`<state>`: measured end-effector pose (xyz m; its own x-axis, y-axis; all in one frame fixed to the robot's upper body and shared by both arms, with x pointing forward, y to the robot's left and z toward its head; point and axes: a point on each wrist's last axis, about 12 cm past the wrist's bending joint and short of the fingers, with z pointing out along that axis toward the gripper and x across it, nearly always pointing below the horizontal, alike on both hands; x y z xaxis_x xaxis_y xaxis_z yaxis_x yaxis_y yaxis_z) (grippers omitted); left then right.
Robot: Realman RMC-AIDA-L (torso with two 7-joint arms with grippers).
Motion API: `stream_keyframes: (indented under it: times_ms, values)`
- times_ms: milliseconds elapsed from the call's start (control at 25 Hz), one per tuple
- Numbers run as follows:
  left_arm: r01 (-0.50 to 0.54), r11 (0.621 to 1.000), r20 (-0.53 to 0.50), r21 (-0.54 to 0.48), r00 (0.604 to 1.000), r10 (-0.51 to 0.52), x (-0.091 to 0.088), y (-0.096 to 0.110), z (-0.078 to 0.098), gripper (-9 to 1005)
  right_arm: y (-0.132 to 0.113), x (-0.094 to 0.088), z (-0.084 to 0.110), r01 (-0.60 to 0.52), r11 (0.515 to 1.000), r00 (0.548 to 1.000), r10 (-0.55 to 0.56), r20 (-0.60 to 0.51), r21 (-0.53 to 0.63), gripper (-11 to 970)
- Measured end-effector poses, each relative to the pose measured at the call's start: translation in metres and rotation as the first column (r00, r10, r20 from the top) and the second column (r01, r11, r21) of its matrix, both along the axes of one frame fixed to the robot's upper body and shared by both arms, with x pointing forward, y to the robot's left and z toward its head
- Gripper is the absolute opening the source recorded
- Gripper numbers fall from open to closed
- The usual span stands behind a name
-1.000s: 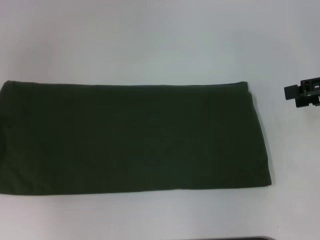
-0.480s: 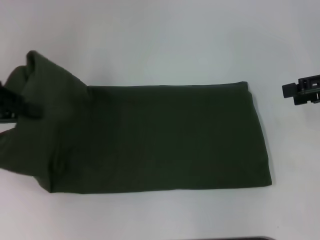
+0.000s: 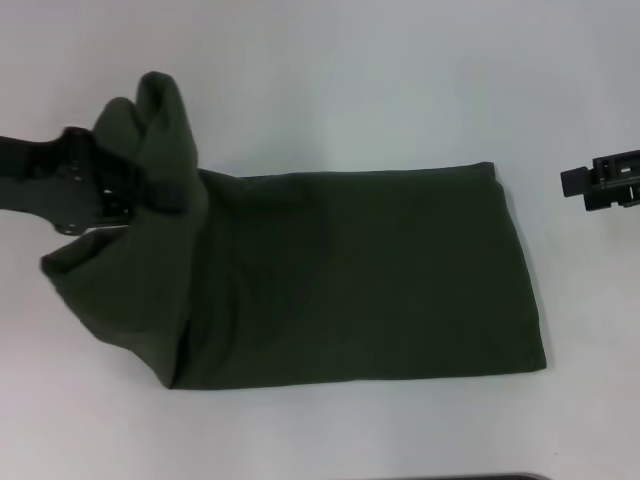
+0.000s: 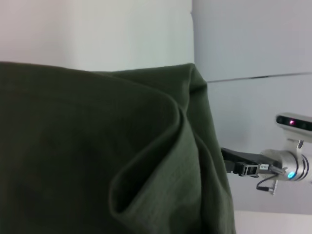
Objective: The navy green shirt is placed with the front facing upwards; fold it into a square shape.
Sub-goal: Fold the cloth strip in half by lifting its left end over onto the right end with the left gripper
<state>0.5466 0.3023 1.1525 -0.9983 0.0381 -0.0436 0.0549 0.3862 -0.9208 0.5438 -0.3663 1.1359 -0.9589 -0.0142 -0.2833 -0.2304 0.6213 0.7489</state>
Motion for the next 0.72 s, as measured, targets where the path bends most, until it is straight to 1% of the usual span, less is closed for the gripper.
stream_keyframes:
  times_ms: [280,720]
  values:
    - [0.057,0.998,0.035,0.022,0.998,-0.058,0.006,-0.032,0.005,37,0.002,0.001,0.000,-0.009,1.000,1.000,0.009,-0.003,-0.004,803]
    - [0.177,0.984,0.078,0.032,0.981,-0.179,0.021,-0.086,0.021,41,0.005,0.002,-0.001,-0.017,1.000,1.000,0.017,-0.007,-0.002,800]
